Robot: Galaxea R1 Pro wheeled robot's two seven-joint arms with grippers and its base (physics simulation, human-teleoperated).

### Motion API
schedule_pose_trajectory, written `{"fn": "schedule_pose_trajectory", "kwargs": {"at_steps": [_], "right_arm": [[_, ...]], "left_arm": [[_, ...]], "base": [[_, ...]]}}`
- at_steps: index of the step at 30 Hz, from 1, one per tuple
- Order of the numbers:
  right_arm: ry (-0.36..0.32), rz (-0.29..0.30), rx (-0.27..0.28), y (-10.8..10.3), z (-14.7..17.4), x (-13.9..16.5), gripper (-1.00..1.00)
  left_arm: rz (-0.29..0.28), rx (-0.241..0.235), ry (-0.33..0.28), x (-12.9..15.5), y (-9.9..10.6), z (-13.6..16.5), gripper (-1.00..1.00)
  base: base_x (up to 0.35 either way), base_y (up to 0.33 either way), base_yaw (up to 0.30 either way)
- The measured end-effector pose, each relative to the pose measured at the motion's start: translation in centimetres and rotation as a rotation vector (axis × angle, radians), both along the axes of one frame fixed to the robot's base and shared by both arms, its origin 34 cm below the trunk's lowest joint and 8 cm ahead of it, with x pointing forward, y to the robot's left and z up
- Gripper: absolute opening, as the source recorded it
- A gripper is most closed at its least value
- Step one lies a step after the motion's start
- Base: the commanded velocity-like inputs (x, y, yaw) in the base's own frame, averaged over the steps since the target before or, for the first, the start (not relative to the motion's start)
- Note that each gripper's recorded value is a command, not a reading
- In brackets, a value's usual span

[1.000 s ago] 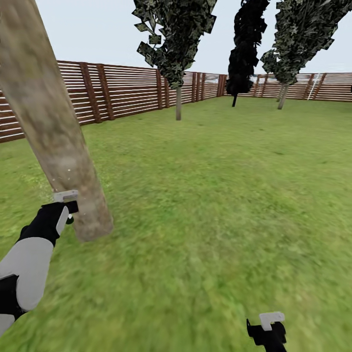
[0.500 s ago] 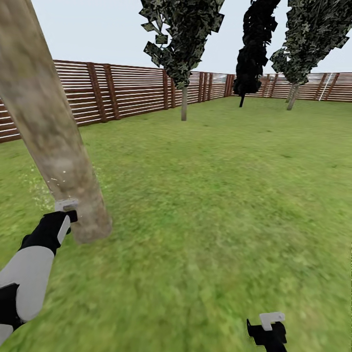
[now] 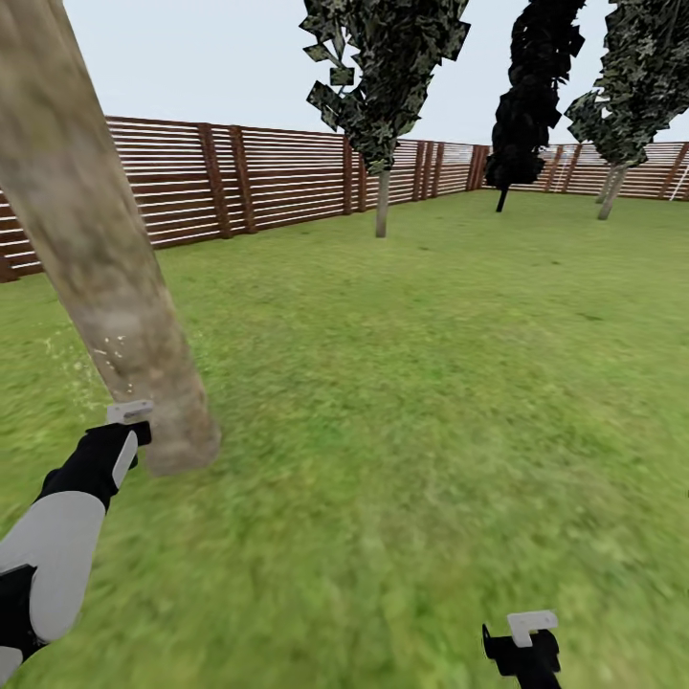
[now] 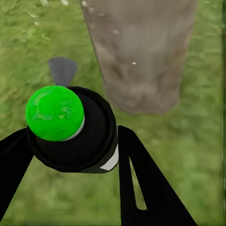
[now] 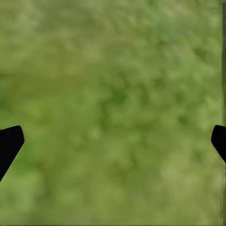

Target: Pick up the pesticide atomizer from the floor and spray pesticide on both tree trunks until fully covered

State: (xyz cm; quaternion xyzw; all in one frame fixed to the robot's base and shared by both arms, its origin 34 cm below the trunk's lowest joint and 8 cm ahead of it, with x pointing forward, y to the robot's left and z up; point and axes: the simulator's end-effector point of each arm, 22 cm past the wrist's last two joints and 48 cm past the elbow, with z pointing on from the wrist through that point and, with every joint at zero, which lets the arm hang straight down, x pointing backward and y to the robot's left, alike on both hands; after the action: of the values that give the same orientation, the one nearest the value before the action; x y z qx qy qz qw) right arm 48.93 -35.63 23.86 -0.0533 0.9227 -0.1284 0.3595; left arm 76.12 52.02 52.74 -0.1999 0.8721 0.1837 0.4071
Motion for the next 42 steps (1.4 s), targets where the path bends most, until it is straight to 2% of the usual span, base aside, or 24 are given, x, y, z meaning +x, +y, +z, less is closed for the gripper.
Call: {"fn": "schedule_pose_trajectory", "kwargs": {"at_steps": [14, 23, 28, 36, 38, 39, 42], "right_arm": [[0.0, 0.0, 0.0, 0.0, 0.0, 0.0, 1.0], [0.0, 0.001, 0.003, 0.2, 0.0, 0.0, 1.0], [0.0, 0.002, 0.004, 0.3, 0.0, 0.0, 1.0], [0.0, 0.0, -0.001, -0.1, 0.0, 0.0, 1.0], [0.0, -0.001, -0.003, -0.2, 0.0, 0.0, 1.0], [0.0, -0.001, -0.004, -0.3, 0.1, 0.0, 1.0], [0.0, -0.002, -0.004, -0.3, 0.1, 0.0, 1.0]], "left_arm": [[0.004, -0.003, -0.001, 0.0, 0.1, 0.0, -1.0], [0.01, -0.002, 0.002, -0.3, 0.5, -0.1, -1.0], [0.01, -0.007, 0.053, -2.5, 0.3, -3.3, -1.0], [0.015, -0.002, 0.05, -2.7, 0.7, -3.0, -1.0], [0.03, 0.017, 0.054, -3.0, 1.7, -2.7, -1.0], [0.058, 0.049, 0.061, -3.7, 3.3, -2.2, -1.0], [0.094, 0.072, 0.082, -5.2, 4.5, -3.0, -1.0]], "base": [[0.072, -0.263, 0.005], [0.0, -0.268, 0.25], [0.061, -0.268, 0.209], [0.253, -0.166, 0.01], [0.289, -0.13, 0.0], [0.299, -0.111, 0.0], [0.304, -0.102, 0.002]]}}
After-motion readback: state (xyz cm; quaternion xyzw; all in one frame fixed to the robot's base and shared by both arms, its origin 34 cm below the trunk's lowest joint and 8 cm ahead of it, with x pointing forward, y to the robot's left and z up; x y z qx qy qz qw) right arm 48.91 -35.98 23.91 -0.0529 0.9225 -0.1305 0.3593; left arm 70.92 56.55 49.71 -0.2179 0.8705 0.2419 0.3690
